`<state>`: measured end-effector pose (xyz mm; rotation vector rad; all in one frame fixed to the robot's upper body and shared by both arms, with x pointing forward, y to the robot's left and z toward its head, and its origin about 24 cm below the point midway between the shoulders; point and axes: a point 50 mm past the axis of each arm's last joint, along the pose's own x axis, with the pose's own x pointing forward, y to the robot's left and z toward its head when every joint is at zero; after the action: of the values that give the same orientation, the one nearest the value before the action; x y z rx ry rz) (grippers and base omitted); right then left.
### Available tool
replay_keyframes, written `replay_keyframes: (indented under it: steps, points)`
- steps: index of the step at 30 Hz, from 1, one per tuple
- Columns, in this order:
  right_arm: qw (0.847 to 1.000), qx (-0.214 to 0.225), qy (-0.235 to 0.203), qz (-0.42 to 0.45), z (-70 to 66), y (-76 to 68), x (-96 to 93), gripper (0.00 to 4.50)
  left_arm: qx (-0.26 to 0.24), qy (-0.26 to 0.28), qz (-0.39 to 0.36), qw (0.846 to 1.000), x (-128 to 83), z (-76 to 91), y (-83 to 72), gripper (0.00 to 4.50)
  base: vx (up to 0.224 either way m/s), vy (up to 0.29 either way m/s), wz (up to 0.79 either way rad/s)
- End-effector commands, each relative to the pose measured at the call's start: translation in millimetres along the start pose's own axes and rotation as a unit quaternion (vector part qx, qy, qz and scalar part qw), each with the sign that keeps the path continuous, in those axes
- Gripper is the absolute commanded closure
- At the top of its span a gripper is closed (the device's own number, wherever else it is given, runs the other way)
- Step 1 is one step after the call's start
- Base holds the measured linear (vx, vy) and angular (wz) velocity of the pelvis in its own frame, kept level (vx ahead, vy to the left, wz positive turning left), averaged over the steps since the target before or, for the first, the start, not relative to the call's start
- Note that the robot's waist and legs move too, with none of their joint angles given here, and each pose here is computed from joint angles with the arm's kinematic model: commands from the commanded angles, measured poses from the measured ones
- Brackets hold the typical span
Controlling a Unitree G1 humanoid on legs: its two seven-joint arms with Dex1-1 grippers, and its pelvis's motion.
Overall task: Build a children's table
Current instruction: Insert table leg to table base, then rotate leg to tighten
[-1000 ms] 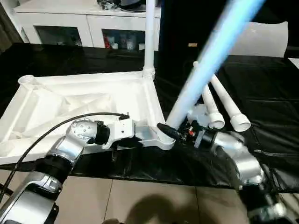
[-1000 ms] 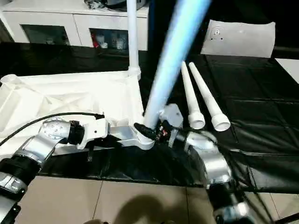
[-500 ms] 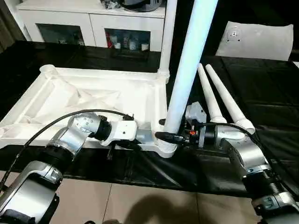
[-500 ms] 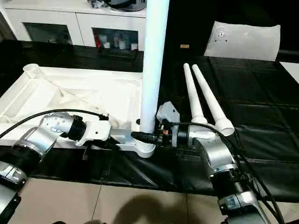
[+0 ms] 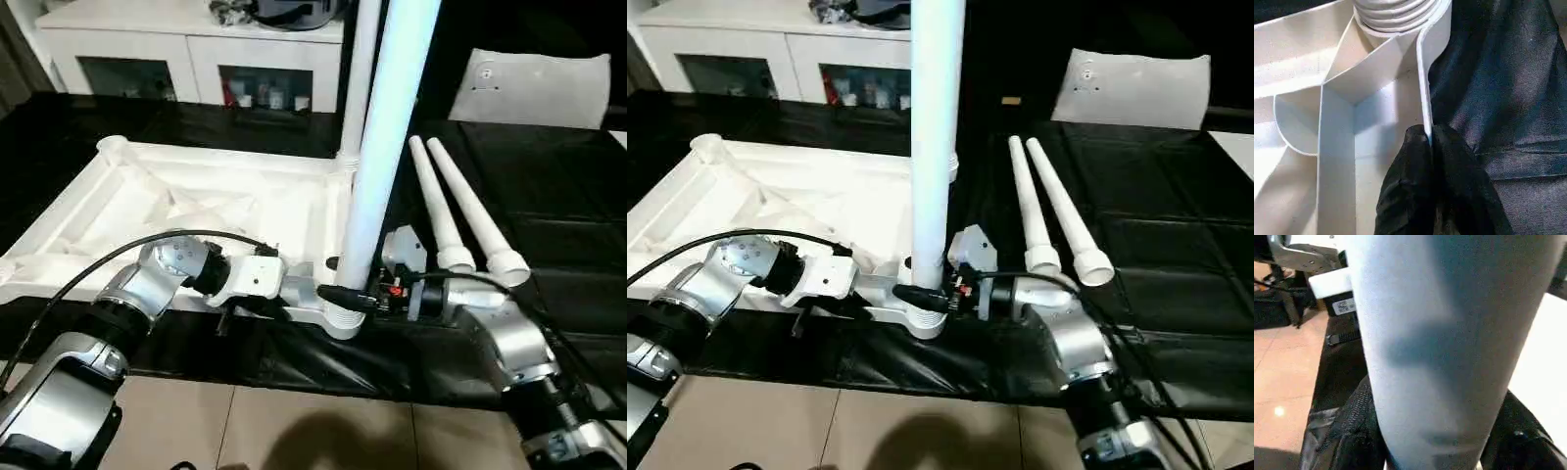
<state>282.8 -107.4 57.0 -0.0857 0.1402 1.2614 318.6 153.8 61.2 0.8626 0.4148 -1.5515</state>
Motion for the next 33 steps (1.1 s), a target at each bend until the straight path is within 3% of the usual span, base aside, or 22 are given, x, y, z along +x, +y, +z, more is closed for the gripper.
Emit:
replay_keyframes:
  steps: [1, 9, 15, 18, 22, 26, 33]
  points:
    - [0.994, 0.061, 0.077, 0.048, -40.1, 23.8, 8.4, 2.62, 0.004, 0.029, 0.018, 0.999, -6, -5.1, 1.2, 4.50, 0.000, 0.000, 0.00]
    - [0.995, 0.066, 0.056, -0.044, -40.8, 11.6, 14.0, 2.62, -0.031, 0.023, 0.059, 0.998, -12, -10.2, 0.0, 4.50, 0.000, 0.000, 0.00]
    - [0.986, 0.069, 0.035, -0.145, -40.9, 0.8, 16.4, 2.62, -0.117, -0.010, 0.130, 0.985, -14, -11.9, -12.4, 4.50, 0.000, 0.000, 0.00]
    - [0.976, 0.075, 0.015, -0.206, -38.0, -7.9, 20.5, 2.62, -0.170, -0.030, 0.167, 0.971, -8, -2.9, -22.2, 4.50, 0.000, 0.000, 0.00]
    - [0.968, 0.080, 0.005, -0.239, -34.7, -13.9, 29.1, 2.62, -0.202, -0.041, 0.193, 0.959, 1, 8.9, -23.8, 4.50, 0.000, 0.000, 0.00]
    - [0.945, 0.106, -0.008, -0.310, -27.5, -30.1, 43.9, 2.62, -0.215, -0.071, 0.203, 0.953, 22, 43.1, -15.9, 4.50, 0.000, 0.000, 0.00]
    - [0.932, 0.138, 0.000, -0.334, -30.6, -32.9, 50.1, 2.62, -0.199, -0.033, 0.214, 0.956, 26, 42.9, -9.9, 4.50, 0.000, 0.000, 0.00]
